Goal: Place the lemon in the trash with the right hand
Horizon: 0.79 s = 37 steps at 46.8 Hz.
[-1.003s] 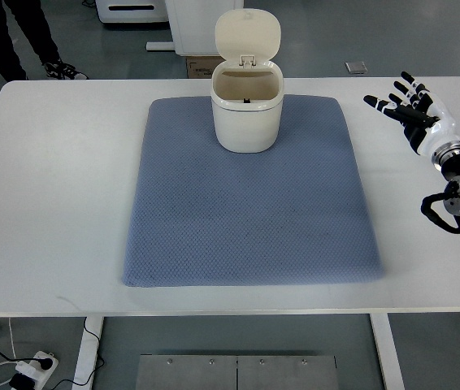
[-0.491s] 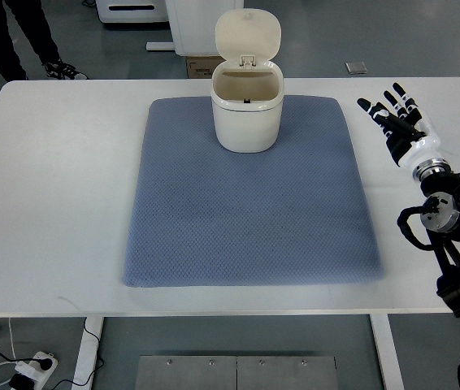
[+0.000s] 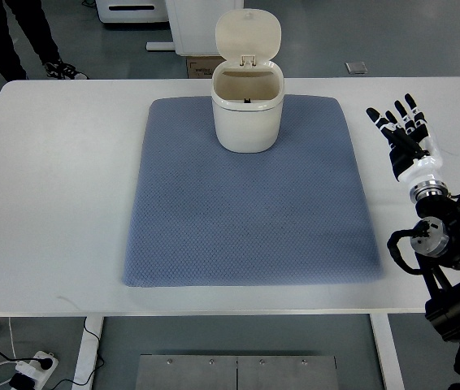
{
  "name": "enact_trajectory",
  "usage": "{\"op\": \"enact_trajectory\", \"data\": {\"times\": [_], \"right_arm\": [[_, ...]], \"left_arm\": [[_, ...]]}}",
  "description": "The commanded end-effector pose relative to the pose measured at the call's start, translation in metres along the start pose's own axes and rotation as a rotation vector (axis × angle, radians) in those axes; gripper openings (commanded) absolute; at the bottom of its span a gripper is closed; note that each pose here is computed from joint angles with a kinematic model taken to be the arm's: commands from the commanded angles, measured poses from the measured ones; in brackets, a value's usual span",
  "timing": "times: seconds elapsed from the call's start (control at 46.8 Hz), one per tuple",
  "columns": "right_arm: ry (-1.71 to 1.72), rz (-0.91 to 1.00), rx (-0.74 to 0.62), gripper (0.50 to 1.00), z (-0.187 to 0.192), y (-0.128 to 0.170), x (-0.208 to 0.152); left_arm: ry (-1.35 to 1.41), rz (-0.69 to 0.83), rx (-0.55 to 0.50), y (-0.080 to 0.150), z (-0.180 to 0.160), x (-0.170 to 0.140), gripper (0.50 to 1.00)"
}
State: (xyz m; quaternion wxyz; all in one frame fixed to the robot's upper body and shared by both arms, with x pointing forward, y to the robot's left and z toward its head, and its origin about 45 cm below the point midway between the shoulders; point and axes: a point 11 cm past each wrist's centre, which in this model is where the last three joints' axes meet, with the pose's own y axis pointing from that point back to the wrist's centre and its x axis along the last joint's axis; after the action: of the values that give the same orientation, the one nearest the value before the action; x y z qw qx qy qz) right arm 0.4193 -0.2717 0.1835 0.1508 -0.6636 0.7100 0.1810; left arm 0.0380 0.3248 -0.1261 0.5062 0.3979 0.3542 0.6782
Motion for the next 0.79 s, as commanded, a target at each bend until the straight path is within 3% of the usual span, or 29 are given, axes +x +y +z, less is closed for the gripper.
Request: {"op": "enact_trajectory", "data": {"times": [0.0, 0.149, 0.768], "right_arm": [[0.001, 0.010, 0.027, 1.000, 0.001, 0.004, 0.005], [0.006, 0.021, 0.127, 1.000, -0.005, 0.009, 0.010], [0.029, -0.013, 0.092, 1.000, 0.009, 0.013, 0.000]], "left_arm": [[0.000, 0.000, 0.000, 0.000, 0.000, 0.000, 1.000], [0.000, 0.000, 0.000, 0.000, 0.000, 0.000, 1.000], [0.000, 0.000, 0.000, 0.000, 0.000, 0.000, 1.000]]}}
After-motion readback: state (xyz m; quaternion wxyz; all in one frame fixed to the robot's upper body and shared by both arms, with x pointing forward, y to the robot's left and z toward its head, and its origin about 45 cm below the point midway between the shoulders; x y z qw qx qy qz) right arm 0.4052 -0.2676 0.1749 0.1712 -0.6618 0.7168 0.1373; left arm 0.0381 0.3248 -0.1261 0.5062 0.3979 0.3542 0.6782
